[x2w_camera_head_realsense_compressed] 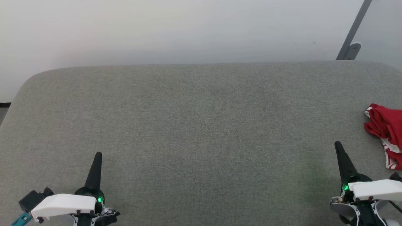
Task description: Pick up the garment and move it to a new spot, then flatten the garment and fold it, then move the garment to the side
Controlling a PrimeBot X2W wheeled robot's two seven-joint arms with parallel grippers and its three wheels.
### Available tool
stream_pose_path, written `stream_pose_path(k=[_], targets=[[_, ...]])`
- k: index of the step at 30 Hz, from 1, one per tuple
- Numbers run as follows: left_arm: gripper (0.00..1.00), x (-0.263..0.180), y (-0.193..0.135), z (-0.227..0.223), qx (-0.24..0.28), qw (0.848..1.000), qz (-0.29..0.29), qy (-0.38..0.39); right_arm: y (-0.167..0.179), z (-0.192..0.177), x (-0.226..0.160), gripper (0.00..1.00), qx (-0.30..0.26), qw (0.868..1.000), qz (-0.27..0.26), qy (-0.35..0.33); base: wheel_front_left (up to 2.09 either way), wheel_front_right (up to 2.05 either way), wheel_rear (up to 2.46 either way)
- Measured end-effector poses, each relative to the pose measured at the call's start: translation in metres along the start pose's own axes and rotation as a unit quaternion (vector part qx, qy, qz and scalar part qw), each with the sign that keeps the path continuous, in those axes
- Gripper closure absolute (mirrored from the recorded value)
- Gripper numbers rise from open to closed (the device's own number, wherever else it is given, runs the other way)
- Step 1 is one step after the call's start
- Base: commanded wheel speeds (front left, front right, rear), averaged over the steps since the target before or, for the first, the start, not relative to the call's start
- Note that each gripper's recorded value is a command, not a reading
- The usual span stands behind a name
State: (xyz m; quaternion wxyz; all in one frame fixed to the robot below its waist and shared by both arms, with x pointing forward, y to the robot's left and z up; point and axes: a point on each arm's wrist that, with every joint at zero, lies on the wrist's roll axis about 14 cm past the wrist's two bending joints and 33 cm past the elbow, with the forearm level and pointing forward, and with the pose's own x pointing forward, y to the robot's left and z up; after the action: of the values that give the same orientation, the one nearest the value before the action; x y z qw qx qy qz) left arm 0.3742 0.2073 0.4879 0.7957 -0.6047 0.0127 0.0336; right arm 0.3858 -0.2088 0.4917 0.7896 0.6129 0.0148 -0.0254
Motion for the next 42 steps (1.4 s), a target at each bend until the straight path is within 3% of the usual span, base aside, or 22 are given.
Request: stream_pose_path(k=[31,42], targets=[[1.0,0.011,-0.016,-0.003,-0.117,0.993,-0.023,0.013,0.012,-0.004,0.001,1.0,0.105,0.994,0.02,0.006,0.0,0.0,0.0],[1.0,0.012,-0.018,-0.004,-0.136,0.99,-0.026,0.017,0.015,-0.005,0.001,1.0,0.126,0.992,0.025,0.009,0.0,0.0,0.0]])
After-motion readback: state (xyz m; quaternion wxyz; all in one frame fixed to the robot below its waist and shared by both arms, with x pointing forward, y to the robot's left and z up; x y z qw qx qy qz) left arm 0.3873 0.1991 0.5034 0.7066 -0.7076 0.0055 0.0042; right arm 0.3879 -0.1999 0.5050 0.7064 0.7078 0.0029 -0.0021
